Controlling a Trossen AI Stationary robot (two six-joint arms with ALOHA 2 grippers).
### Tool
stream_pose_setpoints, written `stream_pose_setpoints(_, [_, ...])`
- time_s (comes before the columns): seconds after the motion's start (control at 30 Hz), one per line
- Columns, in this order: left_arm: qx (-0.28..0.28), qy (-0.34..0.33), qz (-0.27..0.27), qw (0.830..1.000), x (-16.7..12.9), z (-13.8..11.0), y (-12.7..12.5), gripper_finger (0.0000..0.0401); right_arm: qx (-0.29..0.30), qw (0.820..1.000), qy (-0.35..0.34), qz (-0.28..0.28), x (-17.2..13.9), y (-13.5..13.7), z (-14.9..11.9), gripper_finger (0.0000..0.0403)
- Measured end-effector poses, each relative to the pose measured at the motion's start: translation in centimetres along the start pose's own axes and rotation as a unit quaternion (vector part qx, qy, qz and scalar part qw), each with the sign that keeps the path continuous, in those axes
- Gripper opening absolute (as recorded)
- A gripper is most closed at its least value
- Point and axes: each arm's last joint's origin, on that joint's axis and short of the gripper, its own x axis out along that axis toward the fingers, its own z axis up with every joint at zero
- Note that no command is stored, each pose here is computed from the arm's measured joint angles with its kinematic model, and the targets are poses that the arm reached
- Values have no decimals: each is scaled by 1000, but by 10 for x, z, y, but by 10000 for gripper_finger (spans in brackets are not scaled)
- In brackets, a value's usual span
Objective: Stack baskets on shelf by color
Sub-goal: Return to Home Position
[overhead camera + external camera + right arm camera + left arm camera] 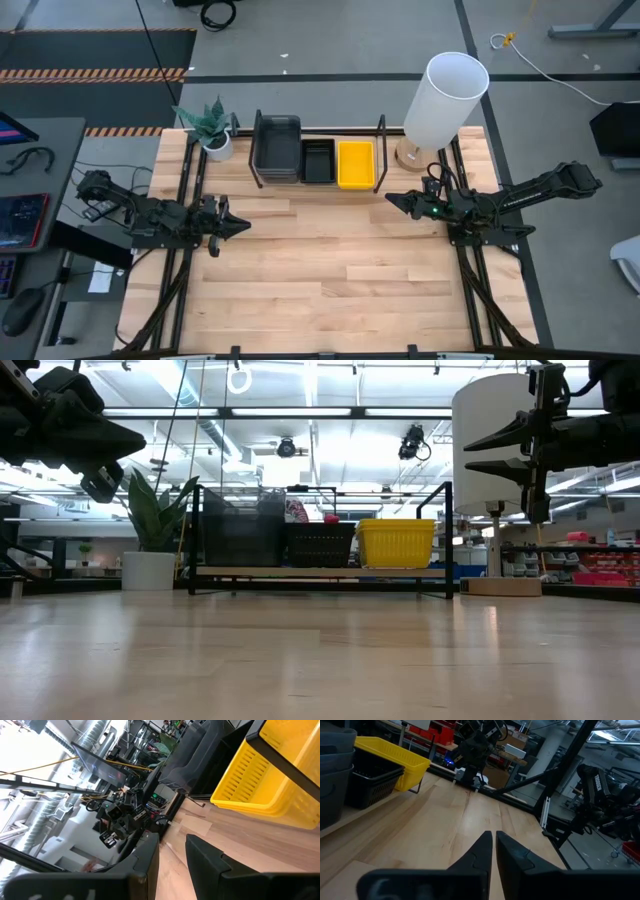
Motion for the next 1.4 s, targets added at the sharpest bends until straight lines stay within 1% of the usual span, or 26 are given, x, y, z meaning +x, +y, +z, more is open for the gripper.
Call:
stream_pose_setpoints(0.3, [0, 0, 0, 1000, 0, 0, 0, 39, 0, 1000, 0, 0, 0, 0, 0, 101])
stream_pose_setpoints(0.6, [0, 0, 0, 1000, 0, 0, 0, 28, 0, 1000, 0, 0, 0, 0, 0, 101])
stream_pose_setpoints(0.9, [0, 0, 0, 1000, 0, 0, 0, 39, 0, 1000, 0, 0, 0, 0, 0, 101])
stream_pose_setpoints(1.23, [0, 0, 0, 1000, 0, 0, 0, 28, 0, 1000, 0, 0, 0, 0, 0, 101])
stream_pose_setpoints(1.4, [0, 0, 0, 1000, 0, 0, 0, 34, 0, 1000, 0, 0, 0, 0, 0, 101])
